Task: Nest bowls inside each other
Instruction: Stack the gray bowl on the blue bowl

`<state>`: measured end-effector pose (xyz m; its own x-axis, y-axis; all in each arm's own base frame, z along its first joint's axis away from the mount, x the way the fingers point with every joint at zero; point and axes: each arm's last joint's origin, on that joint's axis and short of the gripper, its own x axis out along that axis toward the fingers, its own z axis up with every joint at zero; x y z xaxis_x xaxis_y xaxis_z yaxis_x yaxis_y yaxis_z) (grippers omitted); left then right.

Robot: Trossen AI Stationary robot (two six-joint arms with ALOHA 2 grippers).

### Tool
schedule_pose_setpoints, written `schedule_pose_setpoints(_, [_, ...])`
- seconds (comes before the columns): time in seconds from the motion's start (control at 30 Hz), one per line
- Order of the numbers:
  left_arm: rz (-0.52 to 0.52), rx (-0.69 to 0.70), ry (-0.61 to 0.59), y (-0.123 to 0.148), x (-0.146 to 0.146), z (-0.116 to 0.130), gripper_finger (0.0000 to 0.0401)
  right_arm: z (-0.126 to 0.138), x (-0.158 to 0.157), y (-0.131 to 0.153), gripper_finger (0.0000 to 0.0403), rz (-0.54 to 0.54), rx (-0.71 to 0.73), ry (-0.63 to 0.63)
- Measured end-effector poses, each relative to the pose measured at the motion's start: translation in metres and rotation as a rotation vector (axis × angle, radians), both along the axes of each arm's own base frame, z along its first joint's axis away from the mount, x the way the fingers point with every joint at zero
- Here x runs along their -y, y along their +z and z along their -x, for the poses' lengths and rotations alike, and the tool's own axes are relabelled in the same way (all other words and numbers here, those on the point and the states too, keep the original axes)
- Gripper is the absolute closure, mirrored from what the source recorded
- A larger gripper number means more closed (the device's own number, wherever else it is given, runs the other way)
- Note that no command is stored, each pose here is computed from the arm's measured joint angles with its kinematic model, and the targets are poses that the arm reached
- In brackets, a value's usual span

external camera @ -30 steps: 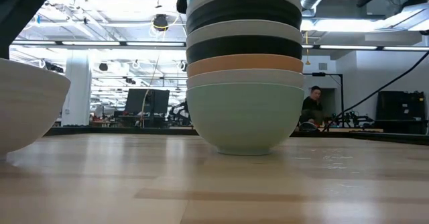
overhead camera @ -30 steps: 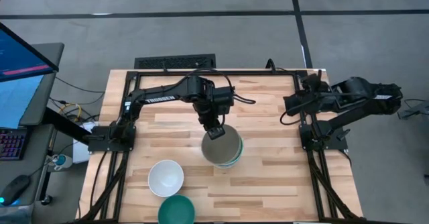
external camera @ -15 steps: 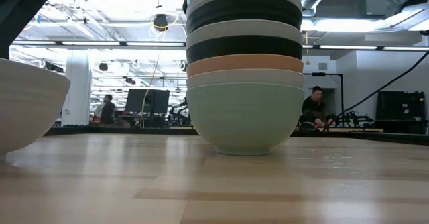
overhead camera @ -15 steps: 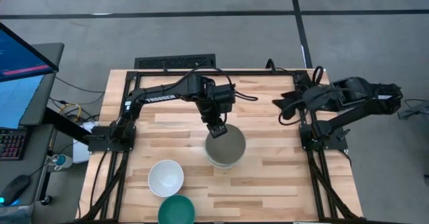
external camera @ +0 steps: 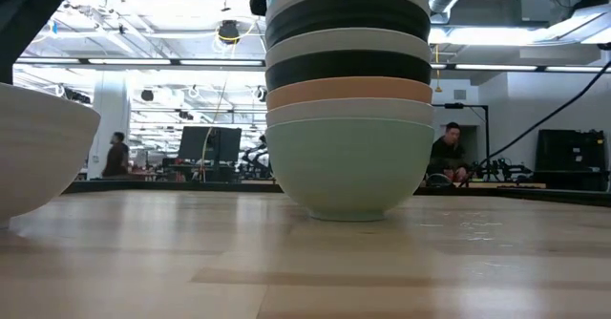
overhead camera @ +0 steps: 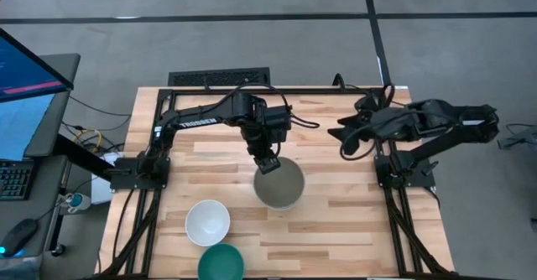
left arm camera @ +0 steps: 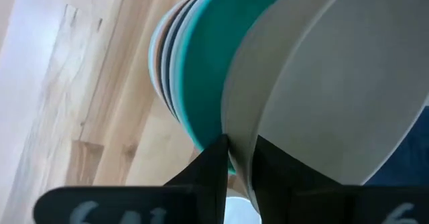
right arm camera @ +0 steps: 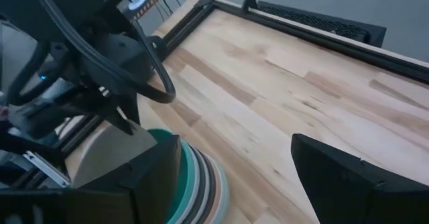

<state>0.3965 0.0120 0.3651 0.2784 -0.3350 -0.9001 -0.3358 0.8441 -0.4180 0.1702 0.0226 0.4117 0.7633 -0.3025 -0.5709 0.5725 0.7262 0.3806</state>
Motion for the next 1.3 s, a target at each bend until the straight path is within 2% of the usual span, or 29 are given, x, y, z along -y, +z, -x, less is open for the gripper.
schedule_pose_setpoints(0.17, [-0.002, 0.008, -0.003, 0.000, 0.000, -0.001, 0.0352, -0.012, -0.003, -0.006, 0.0097, 0.012, -0.043, 0.007])
schedule_pose_setpoints(0.3, [-0.057, 0.023, 0.005, 0.001, -0.002, -0.001, 0.0338, -0.019, -0.005, -0.011, 0.0097, 0.005, -0.074, 0.029])
schedule_pose_setpoints(0.67, [-0.081, 0.074, -0.033, 0.011, -0.003, 0.005, 0.0229, -0.024, -0.006, -0.014, 0.0097, -0.005, -0.095, 0.046])
schedule_pose_setpoints(0.8, [-0.132, 0.089, -0.020, 0.015, -0.006, 0.007, 0.0208, -0.024, -0.005, -0.014, 0.0097, -0.004, -0.096, 0.040])
schedule_pose_setpoints(0.93, [-0.157, 0.096, -0.011, 0.017, -0.007, 0.009, 0.0224, -0.025, -0.001, -0.014, 0.0097, 0.006, -0.101, 0.029])
schedule_pose_setpoints(1.13, [-0.212, 0.093, -0.007, 0.016, -0.010, 0.009, 0.0281, -0.025, 0.003, -0.014, 0.0097, 0.007, -0.104, 0.015])
schedule_pose_setpoints(1.3, [-0.215, 0.080, -0.004, 0.015, -0.012, 0.010, 0.0323, -0.025, 0.003, -0.014, 0.0097, 0.011, -0.106, 0.020])
